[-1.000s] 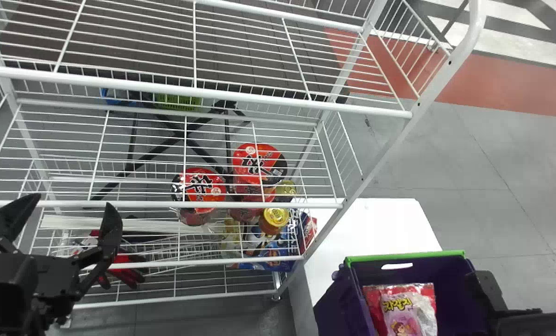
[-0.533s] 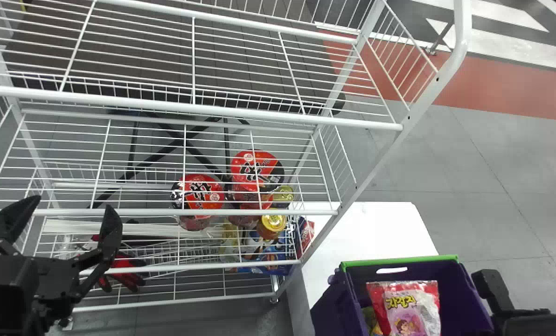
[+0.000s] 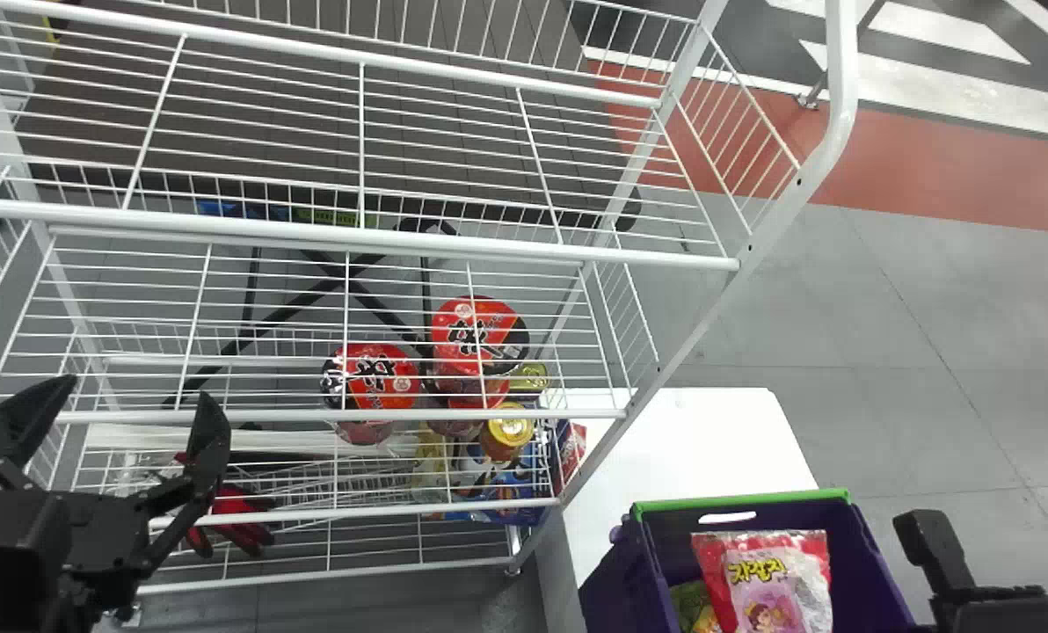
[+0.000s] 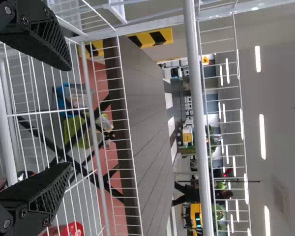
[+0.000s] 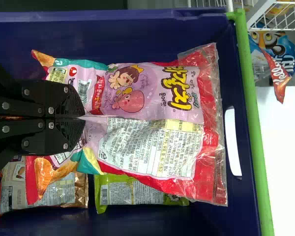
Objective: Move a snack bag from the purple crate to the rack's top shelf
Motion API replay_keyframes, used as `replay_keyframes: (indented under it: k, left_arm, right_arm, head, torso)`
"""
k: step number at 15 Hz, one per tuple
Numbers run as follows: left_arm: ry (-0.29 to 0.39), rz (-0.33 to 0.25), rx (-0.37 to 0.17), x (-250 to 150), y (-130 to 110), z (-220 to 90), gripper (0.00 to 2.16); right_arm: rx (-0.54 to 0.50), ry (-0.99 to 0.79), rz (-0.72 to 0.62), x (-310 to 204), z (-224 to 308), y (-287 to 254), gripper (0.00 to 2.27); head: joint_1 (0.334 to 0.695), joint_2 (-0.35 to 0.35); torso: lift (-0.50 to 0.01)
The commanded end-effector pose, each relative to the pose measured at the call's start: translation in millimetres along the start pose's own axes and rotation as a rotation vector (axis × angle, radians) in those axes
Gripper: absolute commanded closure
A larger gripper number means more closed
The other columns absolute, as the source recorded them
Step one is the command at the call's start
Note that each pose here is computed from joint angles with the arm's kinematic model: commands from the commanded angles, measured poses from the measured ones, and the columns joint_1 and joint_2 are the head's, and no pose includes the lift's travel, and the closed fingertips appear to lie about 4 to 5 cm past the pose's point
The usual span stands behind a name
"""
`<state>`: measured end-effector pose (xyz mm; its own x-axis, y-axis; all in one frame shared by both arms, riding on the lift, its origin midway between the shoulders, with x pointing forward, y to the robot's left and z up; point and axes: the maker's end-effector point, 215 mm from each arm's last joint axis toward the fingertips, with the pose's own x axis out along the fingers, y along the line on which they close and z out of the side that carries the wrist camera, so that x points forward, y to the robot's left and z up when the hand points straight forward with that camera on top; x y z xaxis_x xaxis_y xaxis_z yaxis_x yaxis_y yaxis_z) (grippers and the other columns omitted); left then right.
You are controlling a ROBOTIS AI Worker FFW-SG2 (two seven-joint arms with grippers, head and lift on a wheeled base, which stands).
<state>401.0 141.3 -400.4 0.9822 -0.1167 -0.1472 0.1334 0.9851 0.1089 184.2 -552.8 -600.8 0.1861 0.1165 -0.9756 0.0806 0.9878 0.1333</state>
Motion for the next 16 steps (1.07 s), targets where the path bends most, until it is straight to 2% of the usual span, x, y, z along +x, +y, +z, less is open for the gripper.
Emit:
replay_keyframes:
  k: [1, 16]
  left_arm:
    - [0.003, 0.001, -0.001, -0.2, 0.1, -1.6, 0.13]
    - [0.001, 0.011, -0.002, -2.9, 2.9, -0.2, 0.13]
  right_arm:
    - [-0.003, -0.004, -0.001, -1.2, 1.7, -0.2, 1.57]
    - [0.012, -0.022, 0.007, -9.8, 6.6, -2.2, 1.57]
  head:
    - [0.695, -0.350]
    - [0.695, -0.350]
  torso:
    - [-0.197]
    - [-0.137]
